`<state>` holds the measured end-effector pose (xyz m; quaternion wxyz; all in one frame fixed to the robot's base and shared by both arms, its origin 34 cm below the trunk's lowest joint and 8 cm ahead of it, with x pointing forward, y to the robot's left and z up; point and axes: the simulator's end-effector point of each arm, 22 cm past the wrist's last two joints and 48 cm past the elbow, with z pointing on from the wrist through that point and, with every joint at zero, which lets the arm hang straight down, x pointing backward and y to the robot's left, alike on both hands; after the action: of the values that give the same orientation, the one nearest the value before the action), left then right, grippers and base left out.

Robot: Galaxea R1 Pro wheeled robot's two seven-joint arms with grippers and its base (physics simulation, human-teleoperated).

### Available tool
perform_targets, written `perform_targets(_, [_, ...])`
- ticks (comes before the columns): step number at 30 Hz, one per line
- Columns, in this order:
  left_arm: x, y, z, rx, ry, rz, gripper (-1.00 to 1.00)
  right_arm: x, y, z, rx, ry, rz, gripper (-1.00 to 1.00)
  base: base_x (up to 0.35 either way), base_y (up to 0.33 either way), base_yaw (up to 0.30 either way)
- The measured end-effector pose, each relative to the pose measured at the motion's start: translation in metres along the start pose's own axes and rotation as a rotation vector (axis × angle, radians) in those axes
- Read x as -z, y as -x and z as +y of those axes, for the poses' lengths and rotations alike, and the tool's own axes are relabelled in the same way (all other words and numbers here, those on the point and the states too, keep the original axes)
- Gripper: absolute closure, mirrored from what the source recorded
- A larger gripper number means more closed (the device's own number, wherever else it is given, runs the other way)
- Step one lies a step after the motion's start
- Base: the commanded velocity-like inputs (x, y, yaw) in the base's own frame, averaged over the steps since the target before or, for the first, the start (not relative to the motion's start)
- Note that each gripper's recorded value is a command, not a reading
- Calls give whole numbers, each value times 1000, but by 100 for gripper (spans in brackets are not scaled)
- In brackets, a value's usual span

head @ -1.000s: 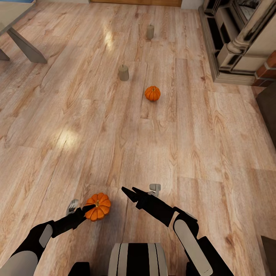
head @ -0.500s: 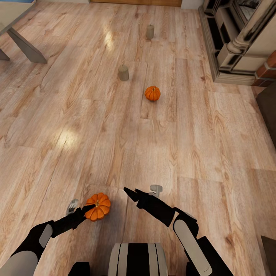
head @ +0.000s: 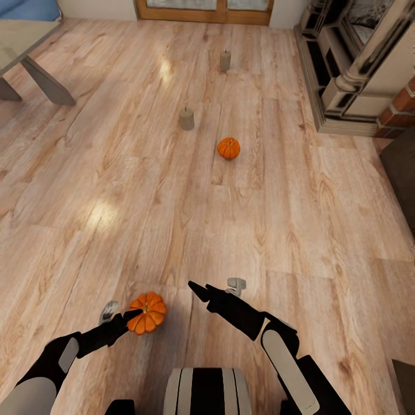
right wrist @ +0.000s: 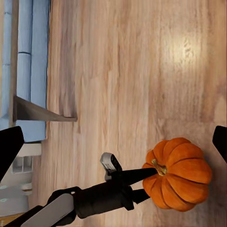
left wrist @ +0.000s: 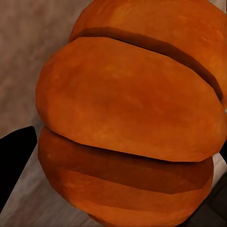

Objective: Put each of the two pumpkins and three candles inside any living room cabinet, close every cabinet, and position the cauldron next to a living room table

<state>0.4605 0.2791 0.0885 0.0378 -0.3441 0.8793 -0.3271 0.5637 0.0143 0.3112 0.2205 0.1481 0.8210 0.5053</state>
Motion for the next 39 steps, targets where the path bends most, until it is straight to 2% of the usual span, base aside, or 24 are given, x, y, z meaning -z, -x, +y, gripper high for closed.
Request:
perform_targets(10, [10, 15, -22, -33, -27, -31, 100, 5, 13, 17, 34, 11, -29, -100, 0, 0, 0])
perform_targets(26, [26, 29, -54, -60, -69, -60, 100, 15, 33, 43, 80, 32, -71, -100, 0, 0, 0])
perform_targets(32, [39, 39, -75, -58, -92, -50, 100, 20, 46, 48, 96, 17, -102, -100, 0, 0, 0])
perform_targets(39, [55, 51, -102, -84, -110, -44, 100, 28, 60, 47, 106, -5, -141, -100, 0, 0, 0])
